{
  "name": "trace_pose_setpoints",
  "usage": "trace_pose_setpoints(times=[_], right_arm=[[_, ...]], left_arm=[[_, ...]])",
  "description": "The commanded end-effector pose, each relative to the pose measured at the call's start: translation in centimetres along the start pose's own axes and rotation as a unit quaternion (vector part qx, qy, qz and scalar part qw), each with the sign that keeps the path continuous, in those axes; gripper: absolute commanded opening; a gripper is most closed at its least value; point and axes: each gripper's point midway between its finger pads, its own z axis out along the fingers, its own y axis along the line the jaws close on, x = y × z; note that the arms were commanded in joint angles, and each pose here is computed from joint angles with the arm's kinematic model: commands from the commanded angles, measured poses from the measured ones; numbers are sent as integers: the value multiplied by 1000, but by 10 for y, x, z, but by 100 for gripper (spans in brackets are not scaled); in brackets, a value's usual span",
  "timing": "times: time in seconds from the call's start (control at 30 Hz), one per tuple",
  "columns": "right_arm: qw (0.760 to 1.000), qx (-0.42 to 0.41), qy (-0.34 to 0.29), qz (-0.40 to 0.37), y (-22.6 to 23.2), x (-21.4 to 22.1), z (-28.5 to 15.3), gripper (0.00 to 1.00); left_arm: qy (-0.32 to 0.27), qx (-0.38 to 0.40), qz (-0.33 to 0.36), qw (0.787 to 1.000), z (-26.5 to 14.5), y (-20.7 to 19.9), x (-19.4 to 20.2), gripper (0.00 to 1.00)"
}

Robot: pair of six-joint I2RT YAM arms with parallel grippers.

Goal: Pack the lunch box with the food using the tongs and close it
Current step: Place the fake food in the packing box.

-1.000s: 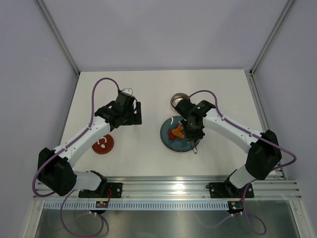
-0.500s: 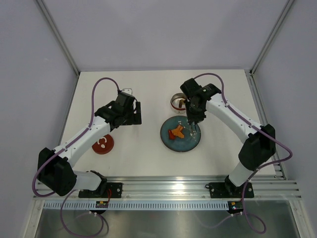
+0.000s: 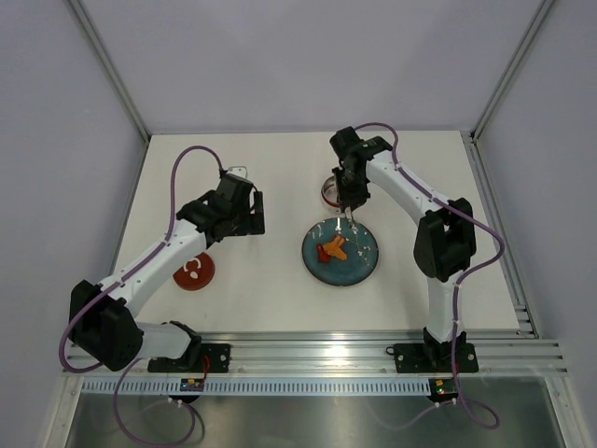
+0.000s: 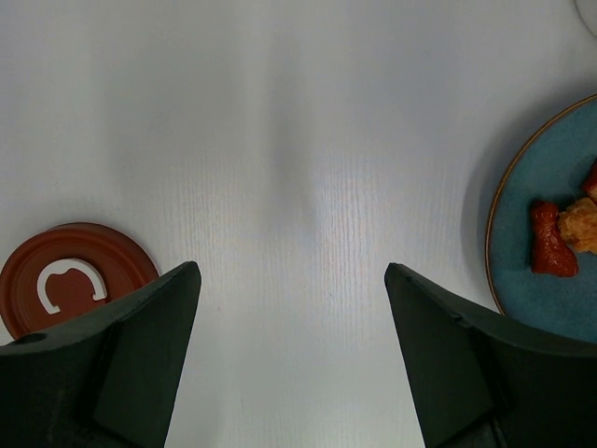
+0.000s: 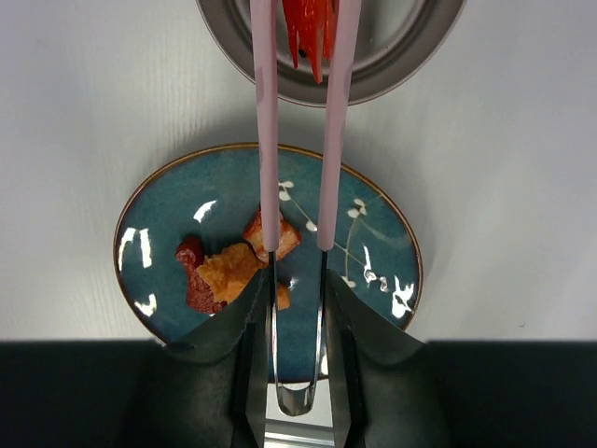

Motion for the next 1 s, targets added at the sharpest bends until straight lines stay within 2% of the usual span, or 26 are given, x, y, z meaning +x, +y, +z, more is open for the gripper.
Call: trace_pose_setpoints(times=[0.0,0.17,0.43,0.53,0.77,0.97], right_arm=[[999,-30,-9,-9,13,-12,3,0],[1000,-27,5,-4,14,-7,15,9],[999,-38,16,0,17,-1,19,31],[999,-38,15,1,17,-1,18,35],[999,-36,16,1,16,0,16,41],[999,-36,3,2,16,-4,9,35]], left_arm=[[-36,1,-12,999,-12,3,-15,85],[-34,-4,-10,999,-12,6,-12,85],[-34,-5,-12,999,-12,7,-11,85],[-33,-4,-12,999,-11,7,-10,85],[-34,-5,-12,999,-12,7,-11,85],[-34,-4,-12,999,-12,6,-12,85]])
